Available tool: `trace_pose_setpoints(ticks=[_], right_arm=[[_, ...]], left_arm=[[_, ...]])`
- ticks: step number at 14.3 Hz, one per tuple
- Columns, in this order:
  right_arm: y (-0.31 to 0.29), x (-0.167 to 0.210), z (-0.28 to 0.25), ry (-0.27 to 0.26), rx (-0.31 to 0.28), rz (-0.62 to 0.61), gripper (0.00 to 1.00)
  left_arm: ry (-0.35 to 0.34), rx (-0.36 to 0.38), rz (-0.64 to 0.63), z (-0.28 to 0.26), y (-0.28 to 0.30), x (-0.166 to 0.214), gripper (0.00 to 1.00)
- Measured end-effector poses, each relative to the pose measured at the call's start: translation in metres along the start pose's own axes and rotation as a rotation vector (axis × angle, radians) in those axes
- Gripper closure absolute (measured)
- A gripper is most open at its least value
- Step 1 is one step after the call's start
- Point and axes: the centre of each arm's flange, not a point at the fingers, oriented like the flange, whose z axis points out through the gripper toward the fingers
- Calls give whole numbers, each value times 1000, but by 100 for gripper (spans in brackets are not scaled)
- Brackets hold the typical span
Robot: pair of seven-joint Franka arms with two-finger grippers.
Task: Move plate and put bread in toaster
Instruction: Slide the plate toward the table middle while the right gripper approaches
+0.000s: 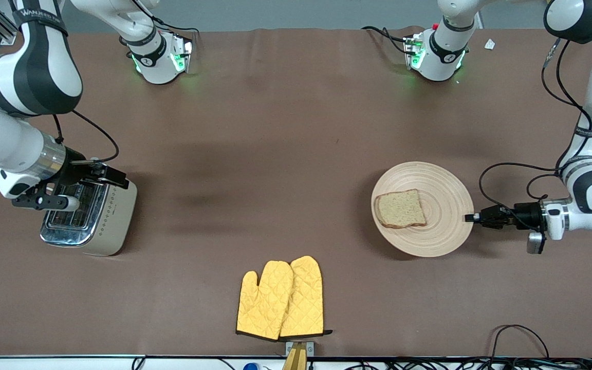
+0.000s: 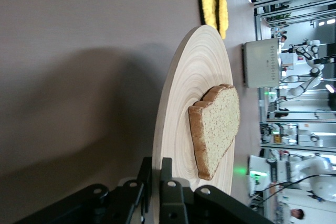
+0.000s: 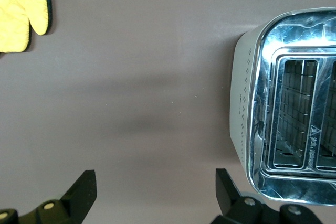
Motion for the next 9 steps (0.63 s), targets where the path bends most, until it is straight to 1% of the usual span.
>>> trace_pose_setpoints(ticks=[3, 5, 7, 9], right_arm=[[-1, 4, 7, 6, 3, 1, 0], [-4, 6, 16, 26, 5, -1, 0], [-7, 8, 35, 39, 5, -5, 0], [-14, 9, 53, 32, 8, -12, 0]], left_arm=[[-43, -51, -23, 36, 21, 6, 91], [-75, -83, -36, 63, 34, 7, 91], [-84, -90, -39, 89, 44, 7, 91], [-71, -84, -43, 116, 53, 4, 91]])
